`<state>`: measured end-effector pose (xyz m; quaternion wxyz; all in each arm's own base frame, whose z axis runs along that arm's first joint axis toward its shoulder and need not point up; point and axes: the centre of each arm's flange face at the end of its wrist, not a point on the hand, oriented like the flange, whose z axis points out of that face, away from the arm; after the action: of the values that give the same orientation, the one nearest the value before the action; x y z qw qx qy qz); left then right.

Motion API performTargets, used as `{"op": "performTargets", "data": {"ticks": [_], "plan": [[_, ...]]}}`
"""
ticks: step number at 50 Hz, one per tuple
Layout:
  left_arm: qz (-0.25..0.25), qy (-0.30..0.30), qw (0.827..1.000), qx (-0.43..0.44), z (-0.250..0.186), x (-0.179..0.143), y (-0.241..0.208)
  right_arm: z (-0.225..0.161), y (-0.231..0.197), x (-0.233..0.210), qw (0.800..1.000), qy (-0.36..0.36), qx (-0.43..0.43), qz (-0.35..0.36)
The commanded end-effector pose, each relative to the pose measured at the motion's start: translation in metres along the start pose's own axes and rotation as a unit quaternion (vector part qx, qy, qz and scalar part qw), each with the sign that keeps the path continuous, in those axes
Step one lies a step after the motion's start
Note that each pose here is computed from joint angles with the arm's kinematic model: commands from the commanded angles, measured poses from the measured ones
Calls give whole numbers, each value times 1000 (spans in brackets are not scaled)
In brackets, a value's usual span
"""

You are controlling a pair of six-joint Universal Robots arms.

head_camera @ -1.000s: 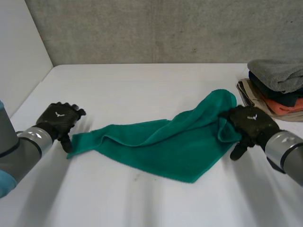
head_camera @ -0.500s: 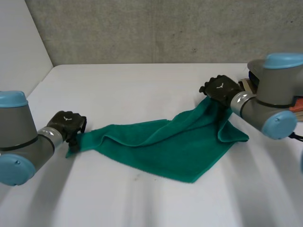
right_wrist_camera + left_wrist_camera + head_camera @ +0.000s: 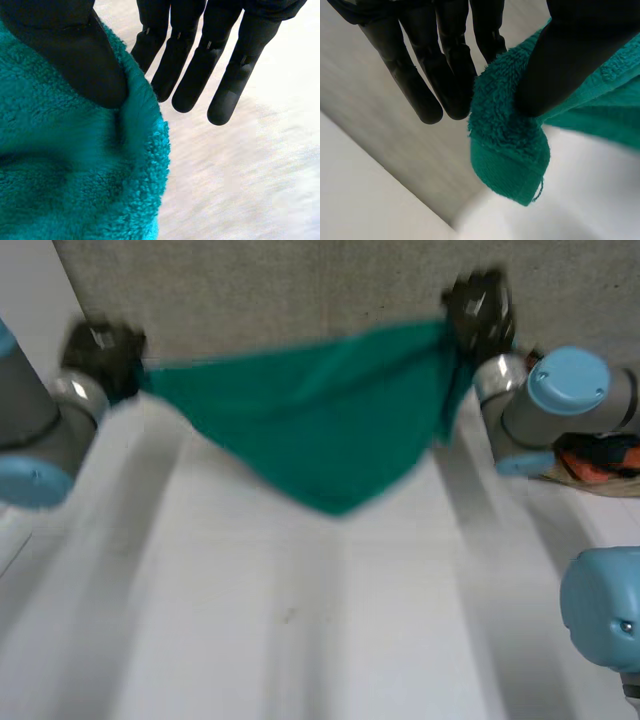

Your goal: Fold the laundry.

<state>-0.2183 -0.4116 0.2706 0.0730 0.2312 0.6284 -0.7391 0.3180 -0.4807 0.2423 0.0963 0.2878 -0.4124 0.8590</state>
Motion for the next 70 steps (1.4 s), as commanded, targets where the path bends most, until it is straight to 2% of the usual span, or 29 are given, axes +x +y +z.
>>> {"op": "performTargets", "data": {"ticks": [1,4,6,11,12,15,16,20,24,28,34,40,45,52,61,70], "plan": [[-98,-112,973,173,15,-51,-107,26,-68,59,989,82,95,82],[-125,-106,969,183,13,-49,-116,16,-65,59,992,61,59,95],[-144,-87,973,160,10,-40,-107,-1,-58,55,994,31,16,103],[-162,-47,983,70,2,-12,-59,-51,-30,37,990,-38,-78,110],[-163,-33,985,39,-2,-1,-40,-73,-21,28,985,-63,-109,115],[-161,-13,987,-13,-10,15,-7,-104,-11,13,976,-105,-148,124],[-157,4,987,-45,-16,27,13,-127,-3,1,967,-134,-175,129],[-142,44,982,-119,-32,54,64,-175,9,-21,946,-194,-229,123],[-121,65,977,-166,-46,66,95,-202,14,-24,936,-223,-262,80],[-99,74,977,-171,-51,62,95,-204,8,-9,931,-225,-283,47],[-79,81,981,-158,-56,53,82,-188,-14,19,923,-224,-309,55],[-80,90,983,-142,-64,46,65,-162,-41,34,904,-242,-335,106],[-80,96,984,-129,-70,45,52,-143,-47,17,889,-275,-334,151],[-79,93,987,-105,-74,41,33,-124,-19,-17,877,-327,-317,157],[-76,87,990,-78,-73,37,14,-112,22,-45,887,-323,-303,130],[-78,84,991,-67,-71,33,7,-113,42,-61,893,-315,-294,132]]}}
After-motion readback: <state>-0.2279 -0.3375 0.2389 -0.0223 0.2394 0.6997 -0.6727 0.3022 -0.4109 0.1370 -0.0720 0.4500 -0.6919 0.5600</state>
